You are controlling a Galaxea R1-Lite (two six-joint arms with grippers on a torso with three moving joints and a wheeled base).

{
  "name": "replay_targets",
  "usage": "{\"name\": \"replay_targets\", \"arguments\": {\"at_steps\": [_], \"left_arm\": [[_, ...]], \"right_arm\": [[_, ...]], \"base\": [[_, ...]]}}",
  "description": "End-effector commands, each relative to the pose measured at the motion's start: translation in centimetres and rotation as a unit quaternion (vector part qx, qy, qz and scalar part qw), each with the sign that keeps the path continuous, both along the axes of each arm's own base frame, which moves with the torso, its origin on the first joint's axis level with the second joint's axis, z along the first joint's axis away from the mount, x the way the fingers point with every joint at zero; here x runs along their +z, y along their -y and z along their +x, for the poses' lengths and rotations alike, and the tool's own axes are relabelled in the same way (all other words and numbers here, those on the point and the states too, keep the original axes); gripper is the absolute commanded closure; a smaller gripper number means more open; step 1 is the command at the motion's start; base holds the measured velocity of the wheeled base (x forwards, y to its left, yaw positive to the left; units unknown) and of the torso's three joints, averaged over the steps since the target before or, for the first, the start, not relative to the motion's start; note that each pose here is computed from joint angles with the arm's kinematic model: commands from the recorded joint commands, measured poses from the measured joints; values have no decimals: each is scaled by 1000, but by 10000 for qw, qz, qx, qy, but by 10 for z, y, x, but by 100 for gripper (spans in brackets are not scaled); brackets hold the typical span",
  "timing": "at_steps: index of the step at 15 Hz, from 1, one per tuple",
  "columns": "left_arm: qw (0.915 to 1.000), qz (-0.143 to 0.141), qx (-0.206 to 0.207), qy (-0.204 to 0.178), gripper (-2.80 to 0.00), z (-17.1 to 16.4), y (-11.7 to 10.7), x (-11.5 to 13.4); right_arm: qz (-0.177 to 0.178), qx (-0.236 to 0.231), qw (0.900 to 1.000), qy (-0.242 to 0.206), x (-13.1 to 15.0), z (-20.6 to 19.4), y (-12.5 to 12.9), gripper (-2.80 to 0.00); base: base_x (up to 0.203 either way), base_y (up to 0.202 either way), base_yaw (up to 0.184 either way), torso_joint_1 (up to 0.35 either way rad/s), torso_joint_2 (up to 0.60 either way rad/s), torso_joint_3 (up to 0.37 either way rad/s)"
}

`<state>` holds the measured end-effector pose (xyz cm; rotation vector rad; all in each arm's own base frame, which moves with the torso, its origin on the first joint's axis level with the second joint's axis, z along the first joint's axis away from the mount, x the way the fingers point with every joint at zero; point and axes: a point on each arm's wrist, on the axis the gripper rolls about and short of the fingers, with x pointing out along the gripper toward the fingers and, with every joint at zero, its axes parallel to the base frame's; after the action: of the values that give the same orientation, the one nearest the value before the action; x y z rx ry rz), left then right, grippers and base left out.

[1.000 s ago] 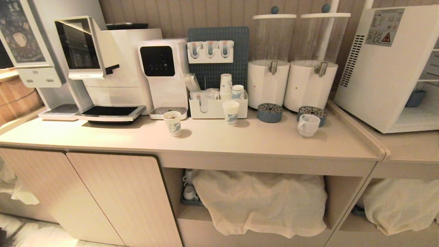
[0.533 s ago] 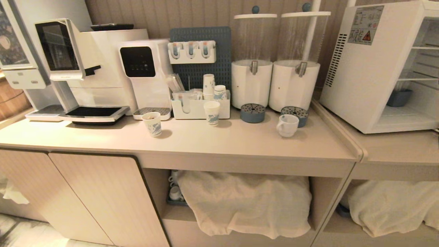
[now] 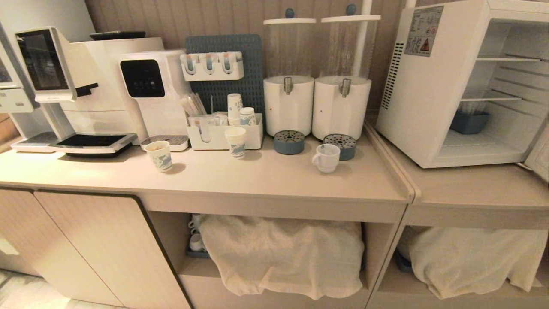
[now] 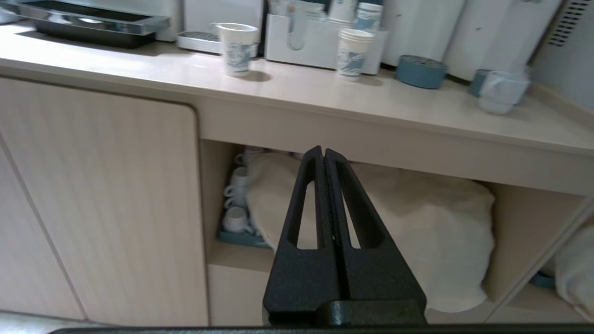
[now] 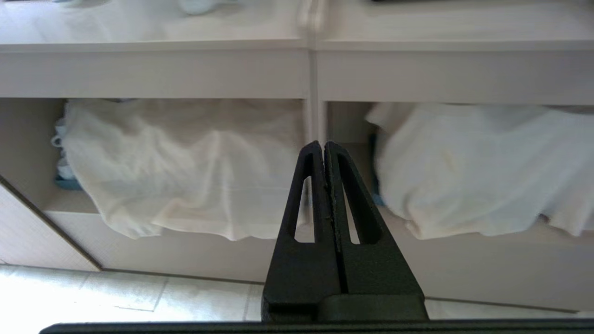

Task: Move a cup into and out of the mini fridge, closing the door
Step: Close the freezer door

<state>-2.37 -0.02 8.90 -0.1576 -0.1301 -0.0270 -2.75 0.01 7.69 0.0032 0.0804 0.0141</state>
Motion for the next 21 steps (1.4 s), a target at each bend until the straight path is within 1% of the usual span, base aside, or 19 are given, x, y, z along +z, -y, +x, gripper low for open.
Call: {"name": "replay_targets", "arguments": {"at_steps": [1, 21], "left_arm": [[9999, 2, -1, -168, 0, 3, 0, -11], [9999, -5, -2, -168, 0, 3, 0, -11]], "right_arm": [[0, 5, 10000, -20, 0, 0, 0, 0], [0, 5, 10000, -43, 0, 0, 0, 0]], "base": [[0, -193, 2, 2, 3, 11], [0, -193, 1, 2, 0, 2]]}}
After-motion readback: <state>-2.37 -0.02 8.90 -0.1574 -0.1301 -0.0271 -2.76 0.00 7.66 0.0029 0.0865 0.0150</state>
